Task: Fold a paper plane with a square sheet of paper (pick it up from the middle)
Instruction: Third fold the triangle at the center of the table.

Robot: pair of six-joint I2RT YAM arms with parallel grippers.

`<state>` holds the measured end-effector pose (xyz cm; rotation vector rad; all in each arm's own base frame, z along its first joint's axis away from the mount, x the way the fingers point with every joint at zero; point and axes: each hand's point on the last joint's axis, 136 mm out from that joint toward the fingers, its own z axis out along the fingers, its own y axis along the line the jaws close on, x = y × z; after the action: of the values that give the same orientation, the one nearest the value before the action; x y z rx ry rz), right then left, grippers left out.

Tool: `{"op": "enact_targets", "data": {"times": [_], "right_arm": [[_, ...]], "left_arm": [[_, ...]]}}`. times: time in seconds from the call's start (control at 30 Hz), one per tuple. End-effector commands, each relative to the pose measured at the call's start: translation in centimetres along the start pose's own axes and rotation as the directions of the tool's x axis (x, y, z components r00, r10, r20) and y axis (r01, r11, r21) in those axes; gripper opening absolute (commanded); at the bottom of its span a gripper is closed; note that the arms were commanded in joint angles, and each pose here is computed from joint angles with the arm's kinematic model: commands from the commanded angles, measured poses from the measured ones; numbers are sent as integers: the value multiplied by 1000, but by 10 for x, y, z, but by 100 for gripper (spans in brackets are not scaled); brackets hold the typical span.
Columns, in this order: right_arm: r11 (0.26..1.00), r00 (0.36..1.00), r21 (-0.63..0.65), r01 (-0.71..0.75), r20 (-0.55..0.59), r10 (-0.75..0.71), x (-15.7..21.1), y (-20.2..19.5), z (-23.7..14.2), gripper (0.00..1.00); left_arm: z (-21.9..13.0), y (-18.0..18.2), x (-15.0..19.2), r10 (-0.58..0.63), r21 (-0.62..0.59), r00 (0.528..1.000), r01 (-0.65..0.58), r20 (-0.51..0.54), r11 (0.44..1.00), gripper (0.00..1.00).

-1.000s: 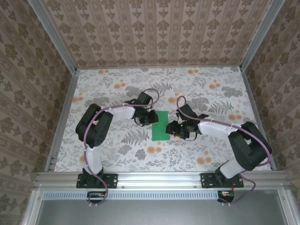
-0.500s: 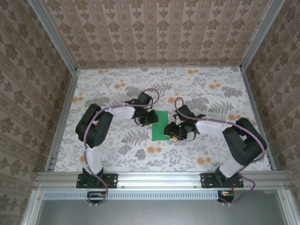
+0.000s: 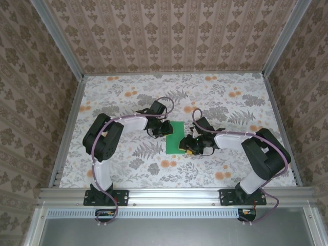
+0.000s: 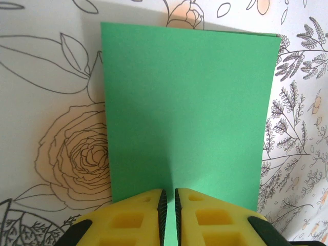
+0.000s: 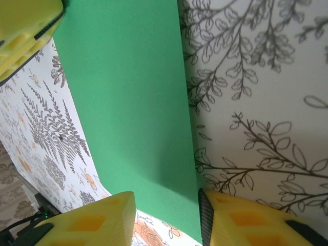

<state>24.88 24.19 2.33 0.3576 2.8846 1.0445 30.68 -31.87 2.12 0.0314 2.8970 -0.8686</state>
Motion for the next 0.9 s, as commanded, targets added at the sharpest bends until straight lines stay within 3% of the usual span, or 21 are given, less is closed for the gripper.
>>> {"op": "enact_targets", "data": {"times": [0.0,0.27,0.4,0.63,0.87], "right_arm": [[999,1000,-49,-6,18,7,1,12,-9,32],[998,999,-59,4,52,-1,-4,22,-18,11],[997,998,-73,12,60,-8,-12,31,-16,3],[999,998,-44,7,67,-4,-24,38,-13,2],[1000,999,12,-9,49,9,-23,31,-14,2]], "left_arm": [[7,24,15,-43,-85,999,40,-33,996,18],[4,17,13,-32,-61,999,30,-32,998,18],[-5,-3,7,12,10,1000,-12,-18,1000,19],[-32,-34,-10,117,69,992,-120,45,990,22],[-34,-11,-29,110,-6,991,-110,76,994,21]]}}
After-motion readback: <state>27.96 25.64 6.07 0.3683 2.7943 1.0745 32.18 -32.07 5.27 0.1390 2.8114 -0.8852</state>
